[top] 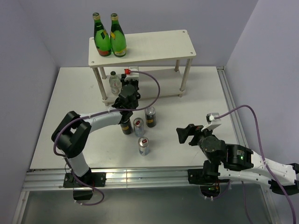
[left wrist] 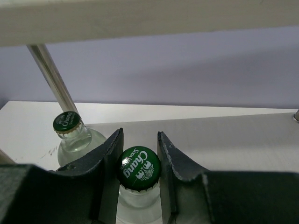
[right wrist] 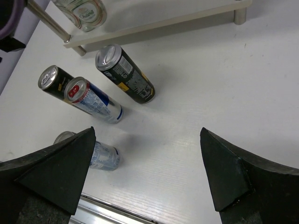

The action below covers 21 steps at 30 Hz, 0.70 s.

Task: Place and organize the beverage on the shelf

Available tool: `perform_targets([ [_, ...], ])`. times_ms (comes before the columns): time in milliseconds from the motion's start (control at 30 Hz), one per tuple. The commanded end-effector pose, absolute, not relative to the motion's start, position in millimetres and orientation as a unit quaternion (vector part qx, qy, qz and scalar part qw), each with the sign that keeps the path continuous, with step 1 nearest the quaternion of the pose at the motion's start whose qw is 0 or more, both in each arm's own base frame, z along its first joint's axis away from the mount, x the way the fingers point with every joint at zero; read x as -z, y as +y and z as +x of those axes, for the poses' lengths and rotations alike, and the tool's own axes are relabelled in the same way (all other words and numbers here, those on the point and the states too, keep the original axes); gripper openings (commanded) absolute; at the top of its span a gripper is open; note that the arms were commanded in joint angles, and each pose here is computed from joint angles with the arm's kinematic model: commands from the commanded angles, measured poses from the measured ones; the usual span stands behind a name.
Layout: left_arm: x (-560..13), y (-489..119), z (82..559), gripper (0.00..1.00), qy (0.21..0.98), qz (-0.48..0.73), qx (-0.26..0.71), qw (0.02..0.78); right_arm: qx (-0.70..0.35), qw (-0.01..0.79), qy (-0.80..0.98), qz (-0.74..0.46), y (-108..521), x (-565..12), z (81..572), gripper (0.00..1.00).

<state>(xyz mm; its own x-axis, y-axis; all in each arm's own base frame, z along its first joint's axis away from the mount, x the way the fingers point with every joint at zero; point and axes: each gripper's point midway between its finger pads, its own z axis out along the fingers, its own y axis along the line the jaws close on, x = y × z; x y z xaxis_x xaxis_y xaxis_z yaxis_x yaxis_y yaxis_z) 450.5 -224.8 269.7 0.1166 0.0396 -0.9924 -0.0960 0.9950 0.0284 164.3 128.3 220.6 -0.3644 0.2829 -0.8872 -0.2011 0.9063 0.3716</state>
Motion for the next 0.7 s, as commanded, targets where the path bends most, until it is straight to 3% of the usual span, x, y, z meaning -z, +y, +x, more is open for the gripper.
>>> perform_targets([
  [0,-328,-222,454,0.0,0.59,-0.101,0.017,0.801,-0.208,0.572,0.792,0.043,123,-226,166,1.0],
  [667,-295,-203,494,0.01,0.608,-0.136,0.0,0.782,-0.195,0.57,0.797,0.032,127,-220,164,1.0],
])
